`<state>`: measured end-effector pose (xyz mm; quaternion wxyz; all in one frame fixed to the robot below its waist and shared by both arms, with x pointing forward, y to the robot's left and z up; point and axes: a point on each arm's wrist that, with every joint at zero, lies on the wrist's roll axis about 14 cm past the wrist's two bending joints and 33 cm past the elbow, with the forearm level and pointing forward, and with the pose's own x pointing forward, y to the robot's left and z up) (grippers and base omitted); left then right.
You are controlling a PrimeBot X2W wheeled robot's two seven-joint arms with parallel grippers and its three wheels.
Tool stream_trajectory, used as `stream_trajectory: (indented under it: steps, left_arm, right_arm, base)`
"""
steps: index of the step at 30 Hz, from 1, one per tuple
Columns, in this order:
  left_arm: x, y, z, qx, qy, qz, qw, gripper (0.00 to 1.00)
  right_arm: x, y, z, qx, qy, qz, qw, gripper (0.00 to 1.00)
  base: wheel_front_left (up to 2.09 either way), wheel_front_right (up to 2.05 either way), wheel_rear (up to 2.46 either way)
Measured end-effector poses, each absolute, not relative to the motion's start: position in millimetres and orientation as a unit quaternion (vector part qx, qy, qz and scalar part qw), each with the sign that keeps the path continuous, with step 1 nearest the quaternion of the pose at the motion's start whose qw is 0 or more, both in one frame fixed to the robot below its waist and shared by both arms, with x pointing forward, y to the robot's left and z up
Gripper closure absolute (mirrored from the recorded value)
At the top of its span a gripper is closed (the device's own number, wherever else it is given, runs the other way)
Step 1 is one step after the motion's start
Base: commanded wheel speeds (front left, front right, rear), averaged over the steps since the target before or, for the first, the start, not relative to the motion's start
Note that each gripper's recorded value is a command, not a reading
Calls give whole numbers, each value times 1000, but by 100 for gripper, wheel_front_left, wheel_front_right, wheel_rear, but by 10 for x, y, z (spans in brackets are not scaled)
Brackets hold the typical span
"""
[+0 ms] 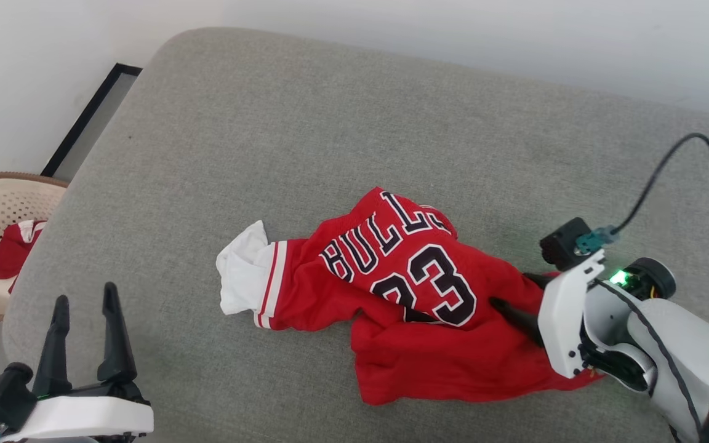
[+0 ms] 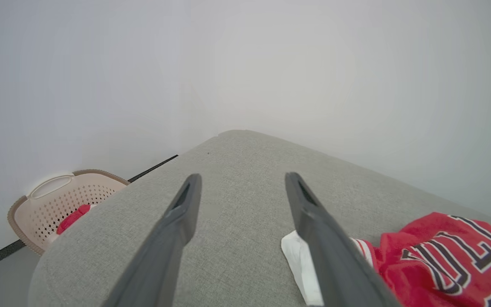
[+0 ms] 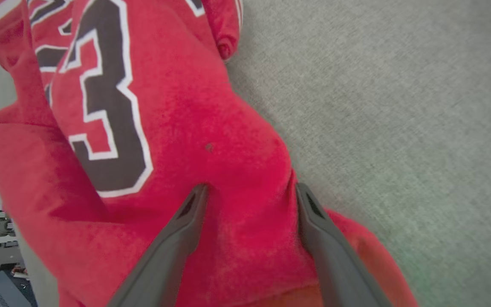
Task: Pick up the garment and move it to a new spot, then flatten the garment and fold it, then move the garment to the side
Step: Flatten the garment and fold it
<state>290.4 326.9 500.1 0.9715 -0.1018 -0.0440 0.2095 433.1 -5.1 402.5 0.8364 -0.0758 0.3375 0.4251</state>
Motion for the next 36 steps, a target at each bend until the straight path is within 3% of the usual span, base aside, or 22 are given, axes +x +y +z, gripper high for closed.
stream_trajectory:
  steps: [1, 2, 10, 24, 30, 36]
  left_arm:
    - [2888, 3288, 4996, -101, -44, 215, 970, 0]
    - [2876, 3302, 4991, -102, -45, 219, 969, 0]
    - [2902, 3339, 5067, -106, -62, 230, 965, 0]
    - [3036, 3199, 5175, -115, -82, 203, 969, 0]
    - [2982, 3149, 5193, -120, -86, 196, 969, 0]
    - [2903, 3101, 5198, -127, -90, 190, 970, 0]
  right_arm:
    - [4319, -38, 3993, -79, 346, 427, 832, 55]
    - [4324, -25, 3970, -80, 352, 427, 829, 100]
    - [4609, -183, 3995, -76, 347, 393, 848, 100]
    - [5229, -1600, 4383, -77, 302, 222, 924, 100]
    - [5128, -1454, 4618, -89, 270, 251, 925, 100]
    - [4799, -922, 4859, -86, 230, 332, 911, 100]
  base:
    - [0, 0, 0]
    - [0, 0, 0]
    - [0, 0, 0]
    - [0, 0, 0]
    - [0, 0, 0]
    - [0, 0, 0]
